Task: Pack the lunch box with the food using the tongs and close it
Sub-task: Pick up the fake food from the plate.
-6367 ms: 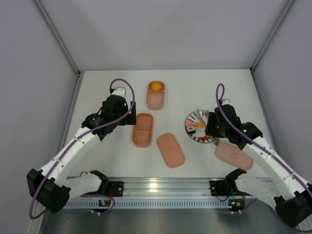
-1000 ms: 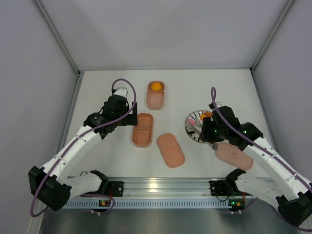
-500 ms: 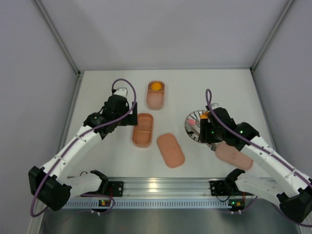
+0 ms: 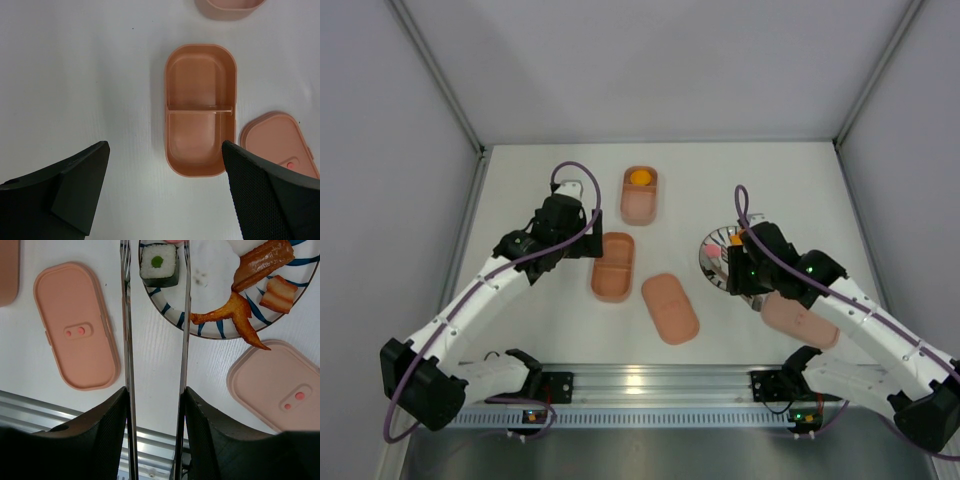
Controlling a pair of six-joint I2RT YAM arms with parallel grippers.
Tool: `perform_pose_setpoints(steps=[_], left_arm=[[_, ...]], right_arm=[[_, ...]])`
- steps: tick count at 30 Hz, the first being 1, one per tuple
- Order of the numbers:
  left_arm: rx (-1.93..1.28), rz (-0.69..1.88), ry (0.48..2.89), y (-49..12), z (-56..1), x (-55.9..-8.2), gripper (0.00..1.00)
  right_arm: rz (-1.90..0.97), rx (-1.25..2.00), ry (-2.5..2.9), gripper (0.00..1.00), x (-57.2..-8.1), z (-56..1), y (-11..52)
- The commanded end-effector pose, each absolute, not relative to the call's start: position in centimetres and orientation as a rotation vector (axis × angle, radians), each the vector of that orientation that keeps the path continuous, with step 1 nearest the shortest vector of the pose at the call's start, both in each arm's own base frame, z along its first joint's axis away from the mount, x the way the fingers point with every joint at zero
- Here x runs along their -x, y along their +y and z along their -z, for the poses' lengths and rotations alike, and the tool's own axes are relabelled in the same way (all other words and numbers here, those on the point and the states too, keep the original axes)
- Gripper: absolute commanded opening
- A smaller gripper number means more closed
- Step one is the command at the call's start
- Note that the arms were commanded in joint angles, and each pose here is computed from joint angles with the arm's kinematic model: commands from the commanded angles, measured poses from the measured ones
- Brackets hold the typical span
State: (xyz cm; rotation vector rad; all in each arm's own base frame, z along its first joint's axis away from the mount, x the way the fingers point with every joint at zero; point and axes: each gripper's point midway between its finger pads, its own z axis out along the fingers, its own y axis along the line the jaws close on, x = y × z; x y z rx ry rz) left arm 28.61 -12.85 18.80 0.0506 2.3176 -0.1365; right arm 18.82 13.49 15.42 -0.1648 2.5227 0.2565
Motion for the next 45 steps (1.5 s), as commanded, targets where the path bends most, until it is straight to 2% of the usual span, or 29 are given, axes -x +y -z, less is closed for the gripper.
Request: perform_pose_setpoints(steps=[1, 33, 40, 45], left_arm=[[-0.036, 0.162, 2.292, -13.2, -19.1, -29.1, 0.99], [-0.036, 0.163, 2.294, -13.2, -19.1, -29.2, 0.99], [-0.036, 0.163, 2.294, -13.2, -19.1, -29.2, 0.99], [-0.036, 0.164, 2.293, -13.2, -19.2, -29.2, 0.99]], right_arm=[[-0.220, 0.182, 2.541, 0.47, -18.1, -15.4, 13.1], [-0.173, 0.252, 2.583, 0.46, -17.6, -14.2, 13.6], [-0.153, 0.227, 2.570, 0.33, -17.7, -14.6, 13.2], [-0.146, 0.217, 2.558, 0.30, -17.8, -15.3, 12.9]])
